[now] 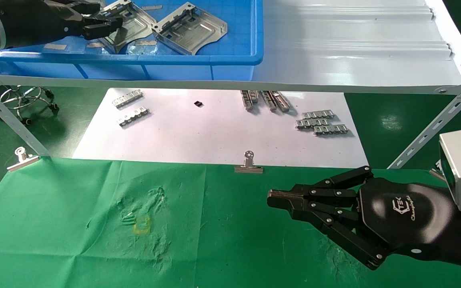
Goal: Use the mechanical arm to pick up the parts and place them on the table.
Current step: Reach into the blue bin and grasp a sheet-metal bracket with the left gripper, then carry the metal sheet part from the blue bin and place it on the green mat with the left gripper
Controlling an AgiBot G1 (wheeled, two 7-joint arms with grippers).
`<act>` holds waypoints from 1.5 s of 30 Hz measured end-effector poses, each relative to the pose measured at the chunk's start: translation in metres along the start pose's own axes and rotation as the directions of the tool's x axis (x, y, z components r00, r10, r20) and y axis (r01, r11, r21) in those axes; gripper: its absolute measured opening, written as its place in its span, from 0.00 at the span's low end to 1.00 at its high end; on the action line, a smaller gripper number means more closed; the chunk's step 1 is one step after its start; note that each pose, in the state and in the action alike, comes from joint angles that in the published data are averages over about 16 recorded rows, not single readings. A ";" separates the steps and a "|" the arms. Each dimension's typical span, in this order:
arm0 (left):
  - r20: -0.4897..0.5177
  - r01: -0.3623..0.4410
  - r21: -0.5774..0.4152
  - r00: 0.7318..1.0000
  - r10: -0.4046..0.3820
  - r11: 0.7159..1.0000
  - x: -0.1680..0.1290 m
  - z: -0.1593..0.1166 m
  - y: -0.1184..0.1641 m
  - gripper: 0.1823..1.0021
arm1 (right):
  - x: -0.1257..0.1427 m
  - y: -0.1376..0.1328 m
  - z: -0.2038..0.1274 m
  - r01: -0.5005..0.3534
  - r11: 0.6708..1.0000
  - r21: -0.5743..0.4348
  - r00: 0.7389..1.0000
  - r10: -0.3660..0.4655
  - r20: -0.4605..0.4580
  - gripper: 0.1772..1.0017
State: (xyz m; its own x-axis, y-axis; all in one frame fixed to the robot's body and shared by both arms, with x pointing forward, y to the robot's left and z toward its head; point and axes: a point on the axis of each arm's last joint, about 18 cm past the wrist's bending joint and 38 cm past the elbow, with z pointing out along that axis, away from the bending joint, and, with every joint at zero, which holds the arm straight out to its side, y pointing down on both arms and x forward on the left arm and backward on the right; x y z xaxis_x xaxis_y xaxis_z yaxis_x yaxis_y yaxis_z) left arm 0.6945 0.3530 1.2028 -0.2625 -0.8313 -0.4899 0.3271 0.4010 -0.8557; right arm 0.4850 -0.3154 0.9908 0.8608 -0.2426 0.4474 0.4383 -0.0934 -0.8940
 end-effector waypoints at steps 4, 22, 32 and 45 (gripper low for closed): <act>-0.008 0.003 0.001 1.000 -0.003 1.000 0.000 -0.002 0.000 0.50 | 0.000 0.000 0.000 0.000 1.000 0.000 1.000 0.000 0.000 0.02; 0.007 0.003 0.025 1.000 -0.004 1.000 -0.010 -0.011 -0.006 0.13 | 0.000 0.000 0.000 0.000 1.000 0.000 1.000 0.000 0.000 0.02; -0.020 -0.013 0.110 1.000 0.016 0.994 -0.018 -0.030 -0.027 0.10 | 0.000 0.000 0.000 0.000 1.000 0.000 1.000 0.000 0.000 0.02; -0.252 -0.197 0.250 0.932 0.260 0.948 0.007 -0.083 -0.031 0.10 | 0.000 0.000 0.000 0.000 1.000 0.000 1.000 0.000 0.000 0.02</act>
State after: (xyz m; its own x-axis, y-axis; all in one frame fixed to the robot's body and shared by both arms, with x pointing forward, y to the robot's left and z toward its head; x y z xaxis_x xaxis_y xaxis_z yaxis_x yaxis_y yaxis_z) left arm 0.6072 0.3664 1.2123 -0.3886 -0.5734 -0.7212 0.5883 0.4480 -0.6732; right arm 0.4850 -0.3154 0.9908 0.8608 -0.2426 0.4474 0.4383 -0.0934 -0.8940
